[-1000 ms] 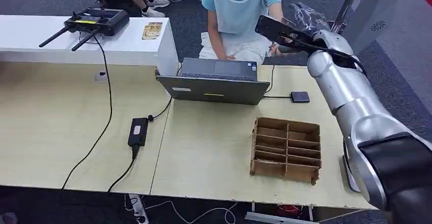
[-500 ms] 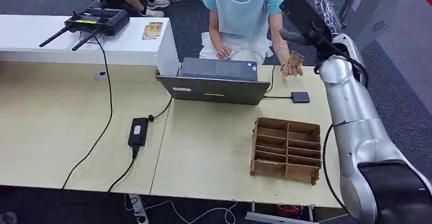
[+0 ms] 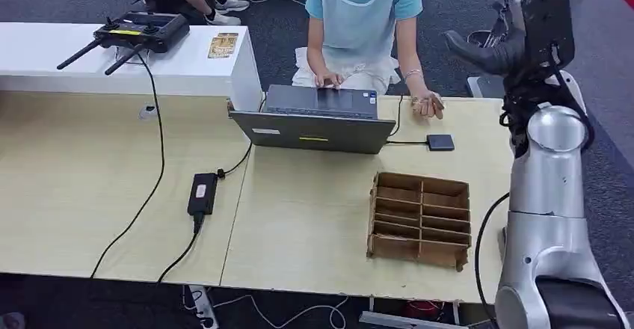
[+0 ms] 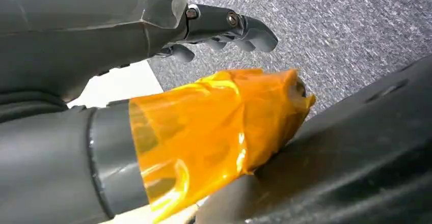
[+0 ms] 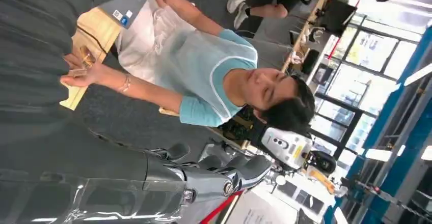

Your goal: Pass the card to the sensor for recognition and then transmit it.

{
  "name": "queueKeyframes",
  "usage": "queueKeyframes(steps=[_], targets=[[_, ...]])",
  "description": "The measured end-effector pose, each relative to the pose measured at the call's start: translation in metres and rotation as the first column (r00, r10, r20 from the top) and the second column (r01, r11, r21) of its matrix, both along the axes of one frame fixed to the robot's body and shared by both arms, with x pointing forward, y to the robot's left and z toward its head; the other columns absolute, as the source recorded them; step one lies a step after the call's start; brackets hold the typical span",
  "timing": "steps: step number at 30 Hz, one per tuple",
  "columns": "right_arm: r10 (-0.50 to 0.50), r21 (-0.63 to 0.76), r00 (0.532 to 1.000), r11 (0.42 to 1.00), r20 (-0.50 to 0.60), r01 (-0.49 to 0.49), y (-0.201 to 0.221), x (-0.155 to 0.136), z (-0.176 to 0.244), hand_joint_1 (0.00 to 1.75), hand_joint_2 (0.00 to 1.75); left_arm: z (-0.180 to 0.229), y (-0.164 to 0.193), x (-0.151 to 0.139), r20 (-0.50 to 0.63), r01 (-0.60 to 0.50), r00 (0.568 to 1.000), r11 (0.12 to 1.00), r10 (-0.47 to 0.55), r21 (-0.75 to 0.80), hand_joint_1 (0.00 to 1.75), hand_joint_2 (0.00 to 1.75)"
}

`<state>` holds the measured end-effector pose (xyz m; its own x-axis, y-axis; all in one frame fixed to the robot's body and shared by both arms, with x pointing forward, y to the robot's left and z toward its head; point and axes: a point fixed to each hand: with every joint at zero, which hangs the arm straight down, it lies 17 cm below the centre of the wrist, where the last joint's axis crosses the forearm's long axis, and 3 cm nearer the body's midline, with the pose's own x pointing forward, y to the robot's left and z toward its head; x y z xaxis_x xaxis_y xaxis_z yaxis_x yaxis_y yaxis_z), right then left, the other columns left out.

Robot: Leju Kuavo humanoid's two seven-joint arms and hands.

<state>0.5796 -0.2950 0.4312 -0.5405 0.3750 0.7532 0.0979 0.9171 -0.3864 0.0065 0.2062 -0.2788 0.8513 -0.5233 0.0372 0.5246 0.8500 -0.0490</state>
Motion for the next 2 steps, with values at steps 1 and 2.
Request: queueKeyframes(steps=[1,2], targets=[[0.013,0.018,1.000,1.000,0.008,-0.013,-0.0012,-0.0029,0.0024,0.00,1.75,0.0001,-0.0009,0.0001,0.000,-0.003,1.000,1.000,0.003,-0.001,0.00,0.00],[0.033,0.039,0.999,0.999,0.016,-0.033,-0.0020,-0.0066,0.0040,0.00,1.75,0.0002,-0.0018,0.0002,-0.001,-0.006,1.000,1.000,0.006,-0.003,0.00,0.00]])
